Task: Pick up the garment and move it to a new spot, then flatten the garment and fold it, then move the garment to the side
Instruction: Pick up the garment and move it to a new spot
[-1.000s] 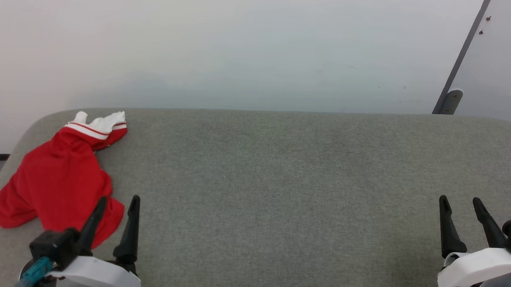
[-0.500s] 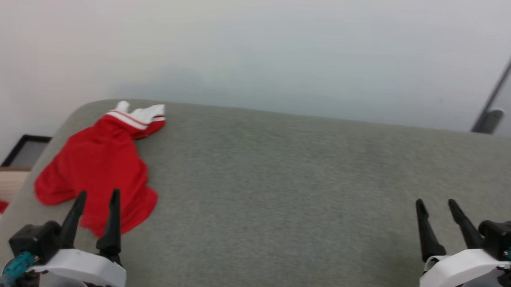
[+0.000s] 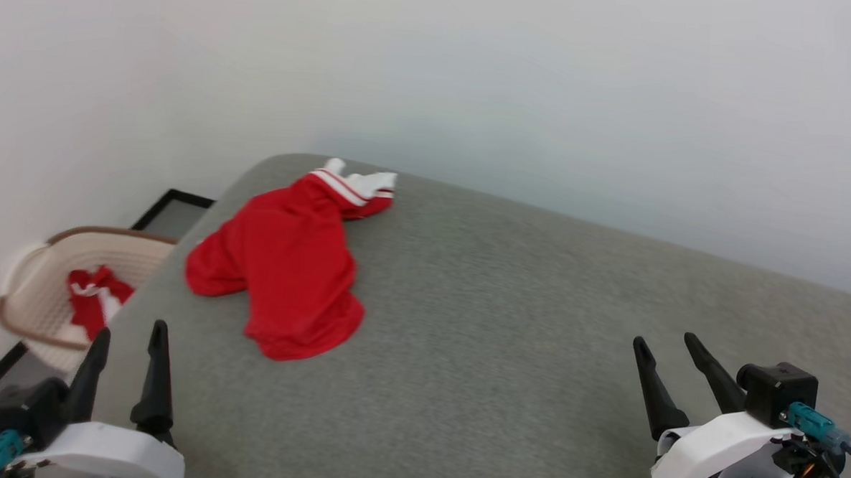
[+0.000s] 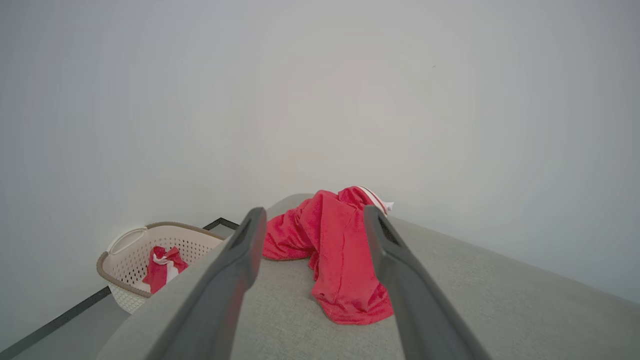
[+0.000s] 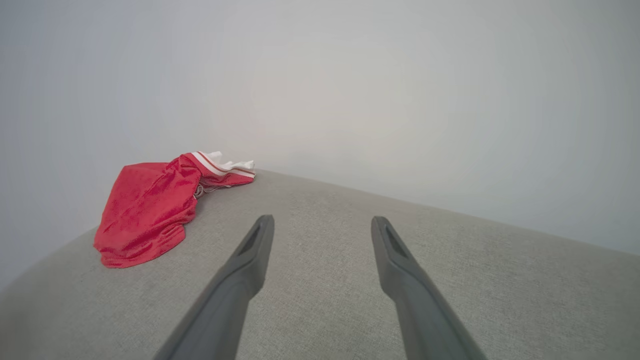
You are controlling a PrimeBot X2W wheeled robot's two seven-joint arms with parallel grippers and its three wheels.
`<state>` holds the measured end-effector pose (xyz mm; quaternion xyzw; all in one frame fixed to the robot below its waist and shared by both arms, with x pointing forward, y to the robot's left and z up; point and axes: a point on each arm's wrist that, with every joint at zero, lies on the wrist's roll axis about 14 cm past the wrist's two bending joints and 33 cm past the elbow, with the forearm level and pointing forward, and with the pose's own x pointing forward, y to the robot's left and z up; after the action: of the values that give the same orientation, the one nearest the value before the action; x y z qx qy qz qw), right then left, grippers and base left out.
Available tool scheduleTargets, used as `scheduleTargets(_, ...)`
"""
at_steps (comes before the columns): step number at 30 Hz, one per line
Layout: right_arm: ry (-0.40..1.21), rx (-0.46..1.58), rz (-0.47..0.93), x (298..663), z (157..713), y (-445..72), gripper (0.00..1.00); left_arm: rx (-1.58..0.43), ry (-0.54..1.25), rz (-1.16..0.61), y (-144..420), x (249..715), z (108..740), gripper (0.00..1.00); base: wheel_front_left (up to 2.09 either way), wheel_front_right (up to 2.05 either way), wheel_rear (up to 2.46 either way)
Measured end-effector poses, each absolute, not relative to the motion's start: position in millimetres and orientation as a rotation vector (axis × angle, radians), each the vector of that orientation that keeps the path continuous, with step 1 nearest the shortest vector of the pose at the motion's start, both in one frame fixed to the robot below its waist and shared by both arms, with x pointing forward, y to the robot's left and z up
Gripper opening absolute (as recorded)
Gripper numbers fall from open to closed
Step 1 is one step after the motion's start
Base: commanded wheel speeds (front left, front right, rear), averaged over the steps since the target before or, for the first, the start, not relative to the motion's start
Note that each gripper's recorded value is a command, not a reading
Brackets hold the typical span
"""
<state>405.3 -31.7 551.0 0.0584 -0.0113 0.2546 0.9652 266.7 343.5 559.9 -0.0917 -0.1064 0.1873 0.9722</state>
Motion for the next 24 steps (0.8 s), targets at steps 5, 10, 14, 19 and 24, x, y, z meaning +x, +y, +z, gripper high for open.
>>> scheduleTargets(5, -0.022, 0.114, 0.582, 403.1, 551.8, -6.1, 1.00, -0.188, -0.224, 0.447, 359.7, 238.9, 560.3, 1.00, 0.00, 0.00, 0.00)
scheduleTargets(10, -0.024, 0.111, 0.617, 401.3, 553.2, 7.6, 1.00, -0.206, -0.234, 0.491, 369.1, 222.8, 560.8, 1.00, 0.00, 0.00, 0.00)
scheduleTargets(14, -0.020, 0.112, 0.611, 402.4, 551.6, 5.4, 1.00, -0.228, -0.224, 0.474, 367.8, 227.7, 561.3, 1.00, 0.00, 0.00, 0.00)
scheduleTargets(19, -0.019, 0.114, 0.579, 408.8, 550.4, -7.1, 1.00, -0.247, -0.207, 0.406, 365.6, 253.3, 573.0, 1.00, 0.00, 0.00, 0.00)
scheduleTargets(24, -0.009, 0.106, 0.539, 415.3, 546.7, -24.3, 1.00, -0.264, -0.162, 0.334, 373.5, 287.7, 586.2, 1.00, 0.00, 0.00, 0.00)
